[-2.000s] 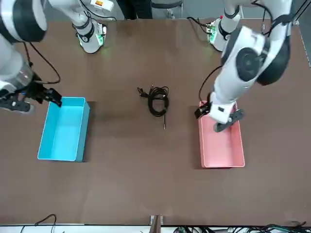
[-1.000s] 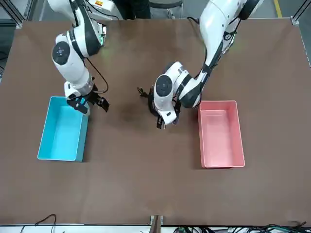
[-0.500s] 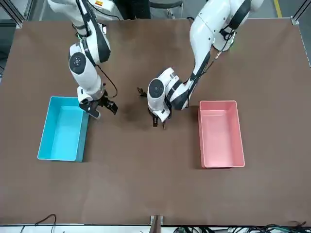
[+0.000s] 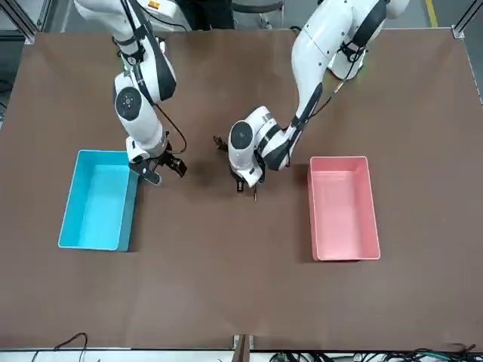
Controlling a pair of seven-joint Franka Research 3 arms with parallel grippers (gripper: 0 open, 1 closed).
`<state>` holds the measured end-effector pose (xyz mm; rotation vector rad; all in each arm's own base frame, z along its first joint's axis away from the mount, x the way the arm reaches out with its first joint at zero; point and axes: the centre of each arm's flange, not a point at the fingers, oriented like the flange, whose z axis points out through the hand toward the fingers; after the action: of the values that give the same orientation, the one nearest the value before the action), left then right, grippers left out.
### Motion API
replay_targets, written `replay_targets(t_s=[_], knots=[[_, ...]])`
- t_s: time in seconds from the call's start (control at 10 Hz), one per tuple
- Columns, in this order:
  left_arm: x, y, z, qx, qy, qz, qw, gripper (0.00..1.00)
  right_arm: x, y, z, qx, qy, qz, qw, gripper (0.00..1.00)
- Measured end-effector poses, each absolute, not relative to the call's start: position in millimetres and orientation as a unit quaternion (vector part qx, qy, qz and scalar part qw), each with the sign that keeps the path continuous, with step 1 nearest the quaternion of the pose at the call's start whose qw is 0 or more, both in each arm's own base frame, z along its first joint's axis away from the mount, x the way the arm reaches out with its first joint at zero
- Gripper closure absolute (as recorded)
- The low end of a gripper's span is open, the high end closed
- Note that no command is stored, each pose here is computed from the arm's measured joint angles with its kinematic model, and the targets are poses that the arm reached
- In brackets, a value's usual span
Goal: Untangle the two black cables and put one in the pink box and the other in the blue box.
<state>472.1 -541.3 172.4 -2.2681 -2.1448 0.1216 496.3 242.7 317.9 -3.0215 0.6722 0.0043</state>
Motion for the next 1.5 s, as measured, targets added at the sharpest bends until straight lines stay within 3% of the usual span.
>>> replay_targets(t_s=[0.3,0.6,1.0,1.5], knots=[[467.0,-546.3,170.2,-0.739,-0.674,0.023,0.003,0.41,494.5,247.2,313.5,-0.977,0.213,0.003,0.022,0.0],[461.3,-549.4,174.9,-0.743,-0.669,0.02,0.003,0.82,494.8,246.9,313.4,-0.977,0.214,0.002,0.022,0.0],[466.4,-547.2,179.2,-0.74,-0.672,0.019,-0.001,0.85,494.7,246.8,313.4,-0.976,0.215,0.003,0.022,0.0],[511.8,-515.6,274.3,-0.716,-0.698,0.011,-0.023,0.85,485.6,276.1,321.2,-0.954,0.298,0.0,0.028,0.0]])
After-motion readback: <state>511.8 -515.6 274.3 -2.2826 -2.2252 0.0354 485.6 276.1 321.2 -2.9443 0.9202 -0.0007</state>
